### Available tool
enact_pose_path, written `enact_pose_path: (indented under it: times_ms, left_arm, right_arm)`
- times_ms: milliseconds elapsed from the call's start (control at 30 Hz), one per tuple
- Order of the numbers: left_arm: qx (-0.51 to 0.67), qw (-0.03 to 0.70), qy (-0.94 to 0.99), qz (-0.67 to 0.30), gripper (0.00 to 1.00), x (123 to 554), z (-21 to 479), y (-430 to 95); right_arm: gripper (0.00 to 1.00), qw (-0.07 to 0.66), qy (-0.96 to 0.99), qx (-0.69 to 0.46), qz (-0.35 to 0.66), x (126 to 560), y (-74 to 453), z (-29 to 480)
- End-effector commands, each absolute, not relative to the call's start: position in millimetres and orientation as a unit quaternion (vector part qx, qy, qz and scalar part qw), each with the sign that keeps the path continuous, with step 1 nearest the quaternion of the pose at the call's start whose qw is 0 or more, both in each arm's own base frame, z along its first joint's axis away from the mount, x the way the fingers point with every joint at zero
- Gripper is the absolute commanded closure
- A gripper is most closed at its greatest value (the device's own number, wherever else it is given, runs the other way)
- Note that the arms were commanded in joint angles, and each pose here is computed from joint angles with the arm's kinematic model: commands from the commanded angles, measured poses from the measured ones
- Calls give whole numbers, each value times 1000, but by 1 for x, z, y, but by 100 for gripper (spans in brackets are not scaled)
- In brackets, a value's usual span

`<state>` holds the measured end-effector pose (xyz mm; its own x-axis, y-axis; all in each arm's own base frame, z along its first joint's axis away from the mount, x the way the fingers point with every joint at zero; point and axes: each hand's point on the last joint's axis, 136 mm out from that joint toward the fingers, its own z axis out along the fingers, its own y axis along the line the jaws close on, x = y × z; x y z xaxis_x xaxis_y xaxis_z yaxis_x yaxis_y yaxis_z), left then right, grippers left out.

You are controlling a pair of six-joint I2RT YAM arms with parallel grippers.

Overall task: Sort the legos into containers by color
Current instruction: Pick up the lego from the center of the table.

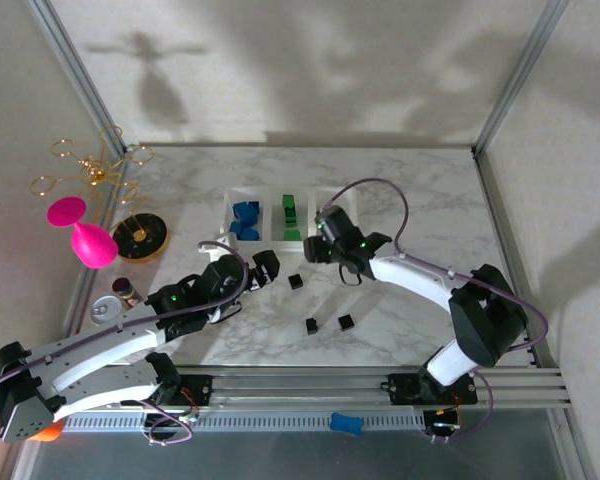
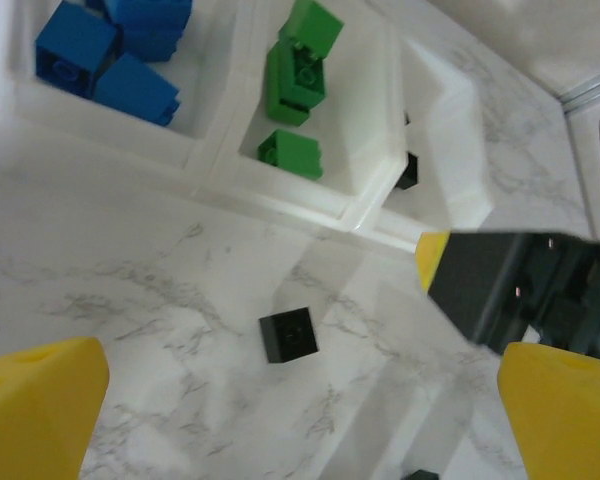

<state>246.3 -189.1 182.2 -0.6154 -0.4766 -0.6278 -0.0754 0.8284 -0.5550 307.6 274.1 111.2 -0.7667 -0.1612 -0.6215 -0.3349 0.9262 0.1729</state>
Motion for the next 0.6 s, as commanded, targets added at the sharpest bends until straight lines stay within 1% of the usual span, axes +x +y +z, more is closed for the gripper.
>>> enact_pose_path:
  times_ms: [0,100,267,400,567]
  left_arm:
    - [-177,395,872,-229,0,239,167,-176]
    - [-188,394,871,-225,0,236,162,-169]
    - [-203,394,870,-218,0,232,156,-159]
    - [-214,396,867,-214,0,230,155,-153]
    - [-222,398,864,-212,0,228,152,-148]
  right_arm:
    - [37,306,926,-152,161,283,287,110]
    - [35,295,927,-164,162,270,298,97]
    - [34,286,928,-185,150,261,316,80]
    - [32,281,928,-194,150,258,328,70]
    - [32,271,933,-199,130,259,334,51]
